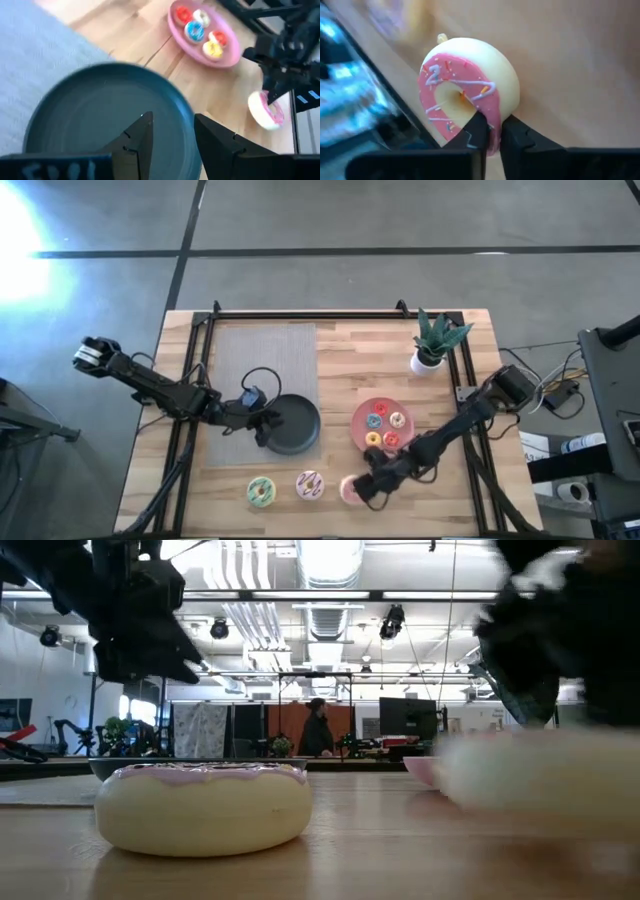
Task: Pick & Place donuts
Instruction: Put the large pink donut onto the black plate
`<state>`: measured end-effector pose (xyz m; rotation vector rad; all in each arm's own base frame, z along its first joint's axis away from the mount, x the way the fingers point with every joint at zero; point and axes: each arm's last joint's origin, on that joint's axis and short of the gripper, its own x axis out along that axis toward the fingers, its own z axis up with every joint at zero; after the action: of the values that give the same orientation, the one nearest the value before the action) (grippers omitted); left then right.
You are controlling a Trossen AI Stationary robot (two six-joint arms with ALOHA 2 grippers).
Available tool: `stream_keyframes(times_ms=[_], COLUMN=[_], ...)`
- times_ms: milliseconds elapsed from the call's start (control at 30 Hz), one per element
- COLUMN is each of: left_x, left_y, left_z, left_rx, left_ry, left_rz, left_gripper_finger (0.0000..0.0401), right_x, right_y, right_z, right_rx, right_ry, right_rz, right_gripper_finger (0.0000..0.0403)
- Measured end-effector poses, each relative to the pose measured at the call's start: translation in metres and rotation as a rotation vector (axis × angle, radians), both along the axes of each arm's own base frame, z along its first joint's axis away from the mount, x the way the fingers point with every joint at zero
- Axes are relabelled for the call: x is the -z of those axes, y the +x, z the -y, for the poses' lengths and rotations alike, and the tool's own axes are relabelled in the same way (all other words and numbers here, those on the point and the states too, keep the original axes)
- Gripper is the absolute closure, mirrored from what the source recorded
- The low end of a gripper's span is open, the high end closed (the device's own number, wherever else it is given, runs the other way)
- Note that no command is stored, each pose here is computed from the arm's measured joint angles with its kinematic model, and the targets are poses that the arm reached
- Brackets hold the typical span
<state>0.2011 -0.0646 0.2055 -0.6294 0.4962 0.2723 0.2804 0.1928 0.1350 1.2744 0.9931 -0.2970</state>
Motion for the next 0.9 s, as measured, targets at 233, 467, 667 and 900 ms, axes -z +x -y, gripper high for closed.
stream_keyframes(times_ms=[233,467,667,900], left_x=[-0.036,-0.072,-0.07,-0.046], left_y=[0.008,0.014,0.025,0.047], left_z=[0.013,0.042,0.068,0.075], left_rx=[0.123,0.292,0.369,0.384], left_ry=[0.167,0.612,1.113,1.467], left_rz=[0.092,0.139,-0.072,-0.318], left_gripper_finger=[0.0284,0.0284,0.0284,0.0284], right_x=[-0.047,-0.062,-0.076,-0.089], right_y=[0.024,0.05,0.066,0.073], right_z=[0.042,0.109,0.156,0.185], right_rx=[0.116,0.135,0.083,0.082], right_ry=[-0.038,-0.053,0.026,0.079], right_rz=[0.189,0.233,0.273,0.313], right_gripper_finger=[0.0384,0.0384,0.0383,0.038])
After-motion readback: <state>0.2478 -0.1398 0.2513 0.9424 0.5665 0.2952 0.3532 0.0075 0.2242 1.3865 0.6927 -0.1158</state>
